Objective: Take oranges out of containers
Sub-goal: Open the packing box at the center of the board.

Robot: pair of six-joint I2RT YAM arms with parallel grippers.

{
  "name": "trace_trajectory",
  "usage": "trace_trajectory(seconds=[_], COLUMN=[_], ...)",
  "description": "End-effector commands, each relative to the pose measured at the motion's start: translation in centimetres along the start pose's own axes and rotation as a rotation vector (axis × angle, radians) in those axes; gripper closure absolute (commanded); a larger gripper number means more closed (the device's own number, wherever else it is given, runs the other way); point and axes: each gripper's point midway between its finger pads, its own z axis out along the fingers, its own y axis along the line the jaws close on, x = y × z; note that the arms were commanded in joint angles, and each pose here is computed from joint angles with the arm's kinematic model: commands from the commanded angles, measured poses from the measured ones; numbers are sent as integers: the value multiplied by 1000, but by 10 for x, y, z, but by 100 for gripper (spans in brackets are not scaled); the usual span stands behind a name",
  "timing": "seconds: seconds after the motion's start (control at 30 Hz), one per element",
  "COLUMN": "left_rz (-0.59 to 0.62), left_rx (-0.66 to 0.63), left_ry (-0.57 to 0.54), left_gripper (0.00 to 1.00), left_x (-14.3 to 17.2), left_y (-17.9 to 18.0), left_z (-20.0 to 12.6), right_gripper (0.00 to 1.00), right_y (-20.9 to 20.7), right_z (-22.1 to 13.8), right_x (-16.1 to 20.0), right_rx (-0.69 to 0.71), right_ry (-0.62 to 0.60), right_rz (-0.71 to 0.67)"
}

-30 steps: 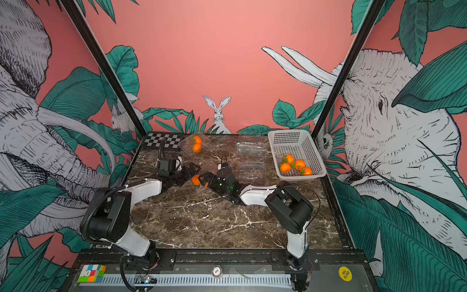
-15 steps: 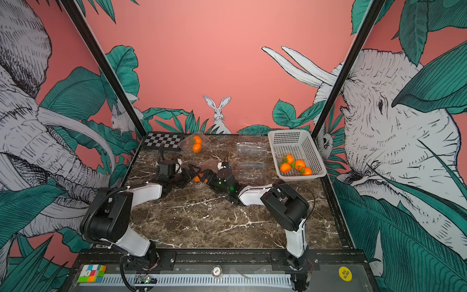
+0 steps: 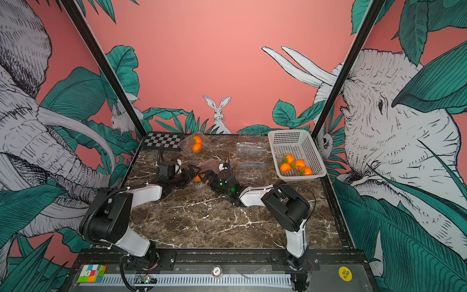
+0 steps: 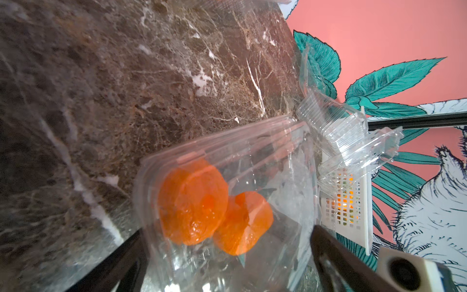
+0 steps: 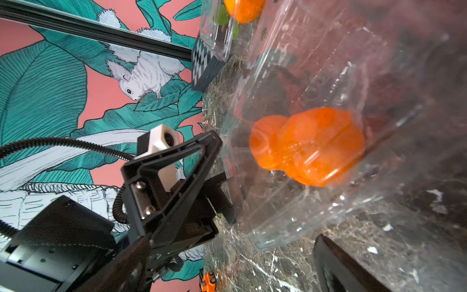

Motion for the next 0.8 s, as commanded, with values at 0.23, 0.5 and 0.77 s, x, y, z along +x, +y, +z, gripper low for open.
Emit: trace_trajectory(seconds=[0.23, 0.5, 0.77], left_rz=[12, 160, 237], left_rx=[-14, -222, -148], left_ry=[-19, -125, -69], left_gripper=[1, 1, 1], left_x=[3, -44, -72], left_y=[-2, 8, -17], left_z=[-16, -54, -10], right_gripper=[2, 1, 2], right_y=[11, 6, 5], right_z=[10, 7, 7], right_x=[-10, -15, -20], right_rx=[-53, -51, -61], right_ry=[-24, -30, -34], right_rz=[33, 38, 47])
